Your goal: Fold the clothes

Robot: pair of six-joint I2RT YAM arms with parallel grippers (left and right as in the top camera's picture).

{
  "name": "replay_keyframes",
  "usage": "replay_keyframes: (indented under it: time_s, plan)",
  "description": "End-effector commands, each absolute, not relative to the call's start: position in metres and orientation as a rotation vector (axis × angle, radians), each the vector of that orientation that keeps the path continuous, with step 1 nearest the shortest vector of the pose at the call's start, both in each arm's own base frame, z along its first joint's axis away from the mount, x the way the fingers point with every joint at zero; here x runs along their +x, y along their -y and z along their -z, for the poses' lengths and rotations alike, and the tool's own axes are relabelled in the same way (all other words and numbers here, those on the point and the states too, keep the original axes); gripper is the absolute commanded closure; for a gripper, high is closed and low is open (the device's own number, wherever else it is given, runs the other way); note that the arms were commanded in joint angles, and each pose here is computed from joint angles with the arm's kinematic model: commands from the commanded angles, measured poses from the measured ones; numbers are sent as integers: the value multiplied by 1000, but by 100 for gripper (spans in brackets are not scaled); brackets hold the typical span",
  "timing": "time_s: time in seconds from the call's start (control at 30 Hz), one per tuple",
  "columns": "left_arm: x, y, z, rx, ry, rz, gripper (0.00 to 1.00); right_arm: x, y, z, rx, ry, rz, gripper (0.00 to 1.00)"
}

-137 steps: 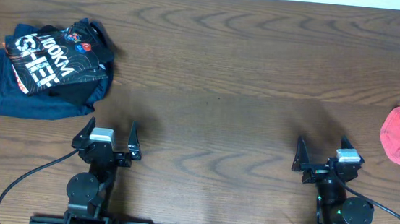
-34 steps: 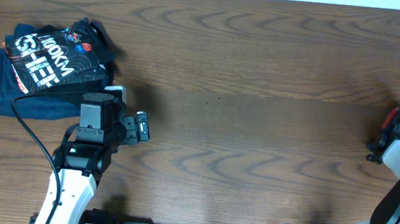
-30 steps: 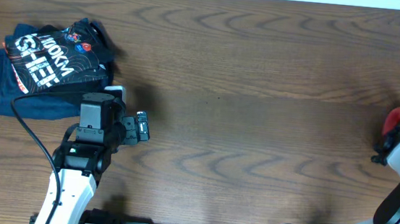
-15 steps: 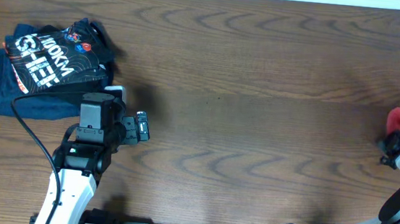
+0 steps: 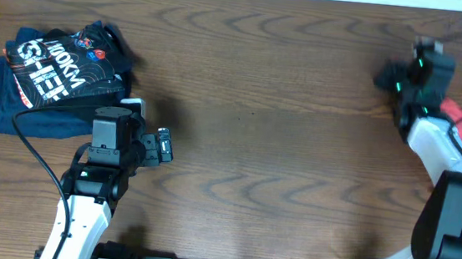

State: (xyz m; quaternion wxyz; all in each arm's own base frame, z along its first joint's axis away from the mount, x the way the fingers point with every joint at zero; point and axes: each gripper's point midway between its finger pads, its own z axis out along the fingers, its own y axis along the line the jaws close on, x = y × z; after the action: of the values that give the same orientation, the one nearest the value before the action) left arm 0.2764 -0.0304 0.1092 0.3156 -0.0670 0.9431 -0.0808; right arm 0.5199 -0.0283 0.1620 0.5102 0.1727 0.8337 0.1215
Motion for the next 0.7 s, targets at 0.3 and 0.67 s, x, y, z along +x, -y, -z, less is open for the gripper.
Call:
replay_keyframes:
  time_s: [0.3, 0.67]
  plan:
    - [281, 30, -116, -195, -2465, 222, 2, 488, 48, -167, 372, -2219, -3, 1]
    - [280, 34, -117, -186, -2467, 250, 2, 348, 105, -93, 585, -2797, 272, 11]
